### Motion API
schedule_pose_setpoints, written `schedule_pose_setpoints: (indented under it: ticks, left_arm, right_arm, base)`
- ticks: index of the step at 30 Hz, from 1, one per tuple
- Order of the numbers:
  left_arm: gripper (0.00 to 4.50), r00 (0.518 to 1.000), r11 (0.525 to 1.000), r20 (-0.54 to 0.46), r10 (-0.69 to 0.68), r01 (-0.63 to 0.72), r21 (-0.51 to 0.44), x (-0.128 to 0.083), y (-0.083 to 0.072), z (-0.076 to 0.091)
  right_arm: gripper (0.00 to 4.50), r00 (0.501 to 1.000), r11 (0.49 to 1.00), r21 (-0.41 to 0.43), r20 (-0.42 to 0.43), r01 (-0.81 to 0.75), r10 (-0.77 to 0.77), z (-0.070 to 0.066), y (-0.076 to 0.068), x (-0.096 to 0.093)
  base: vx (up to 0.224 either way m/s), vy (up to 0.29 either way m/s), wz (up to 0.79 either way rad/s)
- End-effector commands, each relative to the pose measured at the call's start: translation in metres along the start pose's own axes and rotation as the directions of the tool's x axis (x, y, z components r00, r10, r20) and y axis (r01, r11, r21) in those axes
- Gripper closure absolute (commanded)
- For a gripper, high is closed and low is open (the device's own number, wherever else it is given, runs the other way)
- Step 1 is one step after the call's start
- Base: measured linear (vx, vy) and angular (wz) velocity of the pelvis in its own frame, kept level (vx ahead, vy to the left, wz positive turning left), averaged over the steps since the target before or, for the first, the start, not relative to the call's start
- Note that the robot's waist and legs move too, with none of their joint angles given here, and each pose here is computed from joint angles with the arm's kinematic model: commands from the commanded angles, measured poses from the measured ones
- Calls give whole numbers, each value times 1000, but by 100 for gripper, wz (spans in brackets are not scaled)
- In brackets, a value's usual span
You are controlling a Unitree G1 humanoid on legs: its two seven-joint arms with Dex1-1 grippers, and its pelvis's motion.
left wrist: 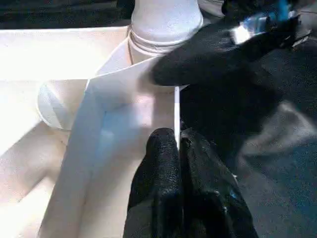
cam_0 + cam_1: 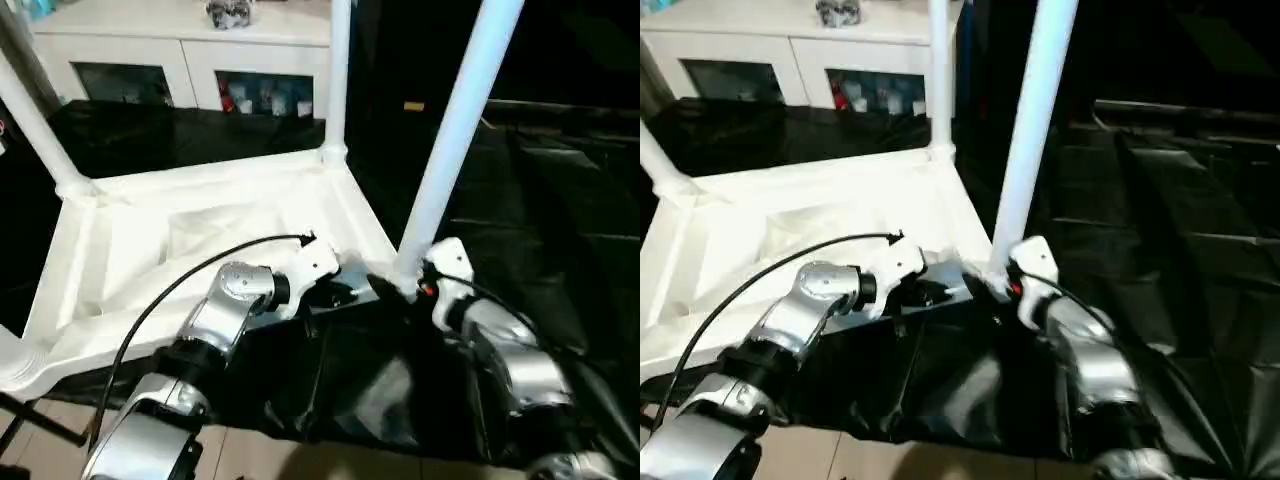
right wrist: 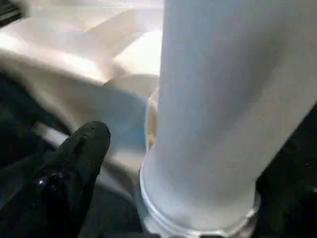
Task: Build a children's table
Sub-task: Rotate leg to tighten
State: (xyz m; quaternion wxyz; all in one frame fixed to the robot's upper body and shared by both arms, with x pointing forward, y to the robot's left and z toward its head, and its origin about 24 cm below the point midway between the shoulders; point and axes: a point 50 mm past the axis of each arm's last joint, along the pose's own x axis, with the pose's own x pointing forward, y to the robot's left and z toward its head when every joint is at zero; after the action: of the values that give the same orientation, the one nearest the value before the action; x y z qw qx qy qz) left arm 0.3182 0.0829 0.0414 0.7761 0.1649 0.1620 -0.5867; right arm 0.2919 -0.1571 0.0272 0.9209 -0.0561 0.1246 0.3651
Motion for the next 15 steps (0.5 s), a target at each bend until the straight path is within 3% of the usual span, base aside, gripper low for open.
schedule_pose_setpoints:
  ticks: [1, 2, 10, 15]
  left_arm:
    - [450, 995, 999, 84, -51, 51, 11, 5, -7, 7]
    - [450, 993, 996, 78, -93, 91, 23, -1, -9, 4]
    - [450, 979, 982, 76, -189, 187, 29, -8, -16, 2]
    - [450, 971, 972, 60, -233, 231, 32, -14, -19, 0]
  right_arm:
    - [7, 983, 983, -16, 13, -181, 181, 4, 22, 6]
    - [7, 971, 970, -44, 6, -240, 240, 6, 18, -6]
    - [7, 966, 965, -52, -11, -259, 259, 12, 3, -21]
    - [7, 939, 938, -48, -33, -345, 343, 13, 5, -28]
  base:
    - [0, 0, 0]
    - [0, 0, 0]
    - [0, 0, 0]
    - [0, 0, 0]
